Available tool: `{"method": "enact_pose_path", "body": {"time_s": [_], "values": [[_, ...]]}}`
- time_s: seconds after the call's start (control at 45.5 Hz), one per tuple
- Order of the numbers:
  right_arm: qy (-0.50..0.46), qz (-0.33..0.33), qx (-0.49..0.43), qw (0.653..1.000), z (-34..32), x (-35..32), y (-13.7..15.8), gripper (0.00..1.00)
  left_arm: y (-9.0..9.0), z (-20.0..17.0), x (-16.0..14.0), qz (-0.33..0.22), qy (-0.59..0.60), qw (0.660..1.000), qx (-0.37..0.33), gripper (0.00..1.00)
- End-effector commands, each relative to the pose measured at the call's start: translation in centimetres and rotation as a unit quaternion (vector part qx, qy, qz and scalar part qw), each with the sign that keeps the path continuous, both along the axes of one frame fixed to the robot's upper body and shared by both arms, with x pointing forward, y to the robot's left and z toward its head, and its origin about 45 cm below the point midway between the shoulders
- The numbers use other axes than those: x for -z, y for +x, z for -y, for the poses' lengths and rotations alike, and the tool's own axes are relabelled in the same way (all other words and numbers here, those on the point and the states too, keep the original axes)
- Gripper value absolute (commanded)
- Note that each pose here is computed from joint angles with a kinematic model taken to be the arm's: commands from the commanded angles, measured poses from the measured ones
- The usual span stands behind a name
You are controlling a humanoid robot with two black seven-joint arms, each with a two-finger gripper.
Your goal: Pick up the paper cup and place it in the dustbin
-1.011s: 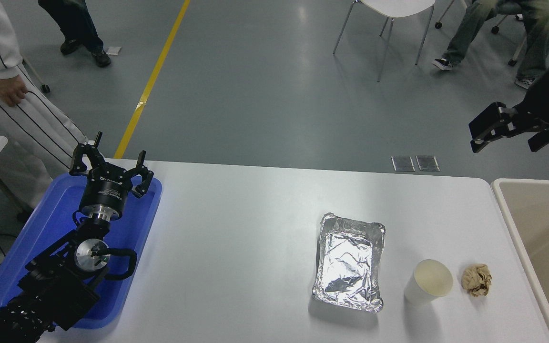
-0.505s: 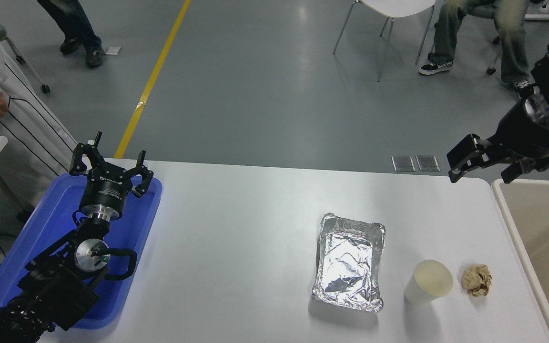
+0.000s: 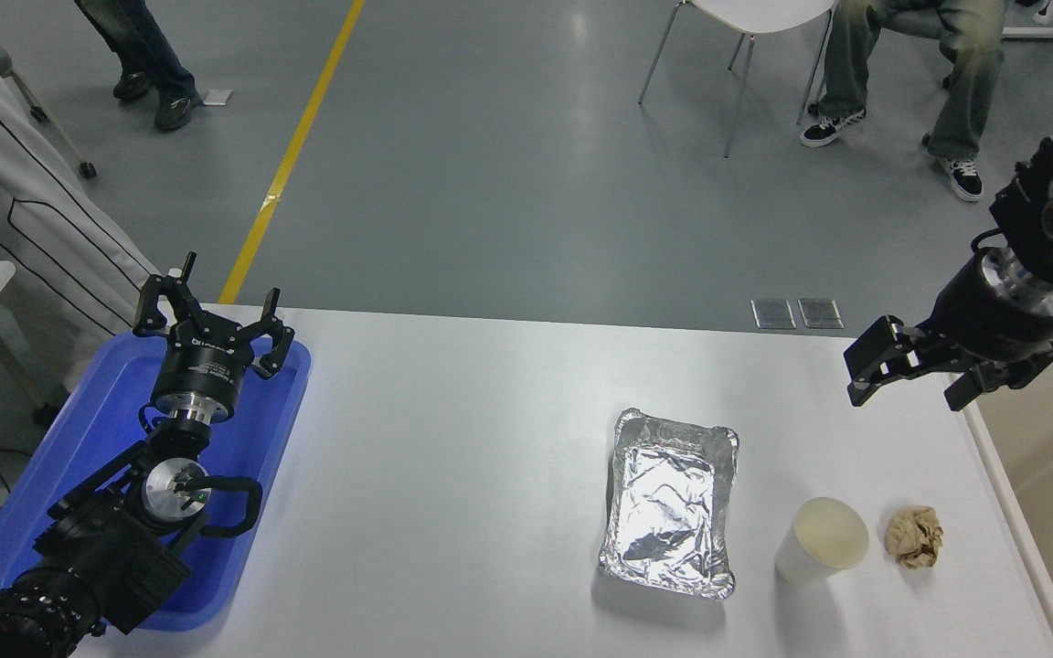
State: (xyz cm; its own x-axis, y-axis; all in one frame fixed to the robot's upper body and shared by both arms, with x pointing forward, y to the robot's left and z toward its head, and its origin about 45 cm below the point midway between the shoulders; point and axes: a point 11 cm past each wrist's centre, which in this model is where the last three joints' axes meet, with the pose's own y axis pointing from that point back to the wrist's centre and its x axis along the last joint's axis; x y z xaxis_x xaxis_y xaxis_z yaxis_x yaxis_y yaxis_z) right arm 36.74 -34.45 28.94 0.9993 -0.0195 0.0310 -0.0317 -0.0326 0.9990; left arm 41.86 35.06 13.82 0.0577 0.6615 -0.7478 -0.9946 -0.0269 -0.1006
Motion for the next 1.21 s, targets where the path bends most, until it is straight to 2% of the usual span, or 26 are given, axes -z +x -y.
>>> {"method": "enact_pose_path", "body": {"time_s": [0.0,0.593,0.703,0.879,1.187], "values": [[0.015,-0.022,0.000,1.000,-0.5,2.0,-0.8,1.00,0.0,0.0,0.0,0.000,0.000,1.000,0.000,1.00],[0.023,-0.095,0.016,0.995,0.2,7.5,-4.2,1.00,0.0,0.0,0.0,0.000,0.000,1.000,0.000,1.00],[0.030,-0.108,0.017,0.994,-0.1,8.8,-4.9,0.93,0.0,0.0,0.0,0.000,0.000,1.000,0.000,1.00],[0.030,-0.075,0.014,0.997,0.3,10.3,-4.9,0.86,0.0,0.0,0.0,0.000,0.000,1.000,0.000,1.00],[0.035,-0.027,0.006,0.999,0.5,13.2,-5.2,0.86,0.0,0.0,0.0,0.000,0.000,1.000,0.000,1.00]]}}
